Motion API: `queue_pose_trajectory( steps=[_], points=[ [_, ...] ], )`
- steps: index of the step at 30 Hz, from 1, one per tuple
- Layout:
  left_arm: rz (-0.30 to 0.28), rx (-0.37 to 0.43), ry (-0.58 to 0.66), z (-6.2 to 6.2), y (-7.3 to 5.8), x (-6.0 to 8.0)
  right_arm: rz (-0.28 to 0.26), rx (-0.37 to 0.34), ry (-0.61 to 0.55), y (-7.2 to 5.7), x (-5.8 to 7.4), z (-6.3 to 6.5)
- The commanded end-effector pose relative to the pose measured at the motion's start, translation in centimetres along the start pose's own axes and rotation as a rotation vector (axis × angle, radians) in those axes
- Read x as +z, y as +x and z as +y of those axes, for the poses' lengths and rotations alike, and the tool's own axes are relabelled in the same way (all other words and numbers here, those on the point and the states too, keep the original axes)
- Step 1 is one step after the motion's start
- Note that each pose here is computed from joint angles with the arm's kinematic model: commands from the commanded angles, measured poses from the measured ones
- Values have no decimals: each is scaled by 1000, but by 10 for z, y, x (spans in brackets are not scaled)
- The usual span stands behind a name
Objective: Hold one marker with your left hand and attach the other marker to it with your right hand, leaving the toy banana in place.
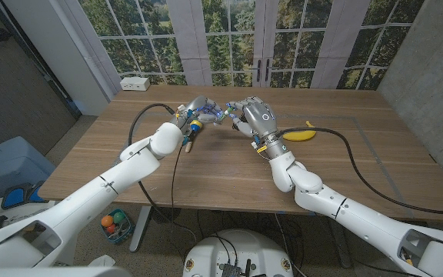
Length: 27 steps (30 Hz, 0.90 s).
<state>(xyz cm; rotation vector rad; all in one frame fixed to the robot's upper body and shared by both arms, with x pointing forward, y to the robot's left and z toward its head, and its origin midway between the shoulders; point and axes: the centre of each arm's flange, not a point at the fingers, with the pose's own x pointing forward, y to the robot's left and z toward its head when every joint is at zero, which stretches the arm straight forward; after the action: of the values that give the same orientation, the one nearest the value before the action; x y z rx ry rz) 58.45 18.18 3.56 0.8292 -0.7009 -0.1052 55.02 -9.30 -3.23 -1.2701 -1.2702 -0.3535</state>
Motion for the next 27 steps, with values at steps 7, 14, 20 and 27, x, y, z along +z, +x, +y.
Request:
queue_pose_trajectory(
  steps=[7, 14, 20, 27],
  points=[
    [3, -5, -155, -11, 1, -7, 101, 168, 204, 7, -12, -14],
    [11, -20, -213, -14, 1, -9, 79, 249, 294, 6, -18, -16],
    [7, -41, -307, -18, 4, -11, 61, 253, 425, 3, -25, -18],
    [7, -86, -445, -26, 8, -17, 65, 155, 546, -4, -30, -21]
  ],
)
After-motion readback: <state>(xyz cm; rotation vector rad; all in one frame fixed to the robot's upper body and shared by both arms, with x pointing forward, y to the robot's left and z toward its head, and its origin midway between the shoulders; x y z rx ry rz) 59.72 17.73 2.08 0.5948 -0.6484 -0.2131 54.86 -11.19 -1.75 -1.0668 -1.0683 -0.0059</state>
